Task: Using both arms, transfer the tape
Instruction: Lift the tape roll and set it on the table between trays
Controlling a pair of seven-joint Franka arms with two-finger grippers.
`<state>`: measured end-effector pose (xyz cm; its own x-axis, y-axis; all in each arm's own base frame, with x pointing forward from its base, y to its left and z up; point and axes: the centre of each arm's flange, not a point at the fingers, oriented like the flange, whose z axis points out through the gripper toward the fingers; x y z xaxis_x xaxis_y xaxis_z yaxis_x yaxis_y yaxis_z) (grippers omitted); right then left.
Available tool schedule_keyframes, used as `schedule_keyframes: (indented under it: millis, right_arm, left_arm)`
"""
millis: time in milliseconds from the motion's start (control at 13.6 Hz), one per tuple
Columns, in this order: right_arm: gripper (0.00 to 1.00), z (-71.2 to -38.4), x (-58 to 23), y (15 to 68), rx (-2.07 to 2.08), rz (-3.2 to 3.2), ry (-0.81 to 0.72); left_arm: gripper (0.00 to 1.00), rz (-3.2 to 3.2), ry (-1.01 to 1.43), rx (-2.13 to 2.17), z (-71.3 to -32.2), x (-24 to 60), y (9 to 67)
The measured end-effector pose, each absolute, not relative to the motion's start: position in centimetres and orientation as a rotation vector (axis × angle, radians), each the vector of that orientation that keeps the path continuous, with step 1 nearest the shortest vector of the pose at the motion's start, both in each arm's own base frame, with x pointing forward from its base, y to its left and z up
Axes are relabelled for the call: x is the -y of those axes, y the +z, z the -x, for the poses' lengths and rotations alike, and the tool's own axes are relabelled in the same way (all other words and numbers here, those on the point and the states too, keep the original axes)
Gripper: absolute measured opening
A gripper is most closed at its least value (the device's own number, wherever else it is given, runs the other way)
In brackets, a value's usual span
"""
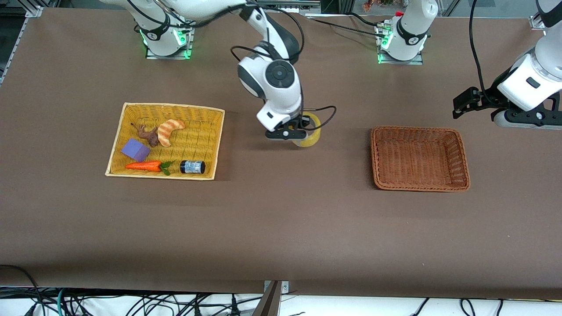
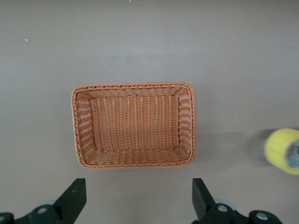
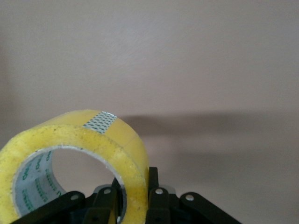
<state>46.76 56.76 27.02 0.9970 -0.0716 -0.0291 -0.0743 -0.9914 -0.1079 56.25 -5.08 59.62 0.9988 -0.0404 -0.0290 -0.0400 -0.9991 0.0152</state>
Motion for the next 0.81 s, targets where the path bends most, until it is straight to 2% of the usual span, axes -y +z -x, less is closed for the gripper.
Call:
schedule_keyframes:
  millis: [220, 513, 660, 806]
  right_arm:
    - [0.22, -45.2, -59.3, 22.2, -0.165, 3.017, 0.027]
    - [0.22, -45.8, -58.8, 21.4, -0.17, 3.037, 0.01]
    - [0.37, -45.8, -58.6, 20.7, -0.152, 3.056, -0.006]
    - [0.58, -46.2, -58.3, 20.4, -0.151, 3.063, -0.017]
  left_arm:
    - [1.0, -3.126, -0.046, 0.065, -56.2, 5.2, 59.6]
    - [1.0, -3.126, -0.046, 0.066, -56.2, 5.2, 59.6]
    - [1.0, -3.126, -0.046, 0.066, -56.2, 5.2, 59.6]
    - [1.0, -3.126, -0.046, 0.069, -56.2, 5.3, 59.6]
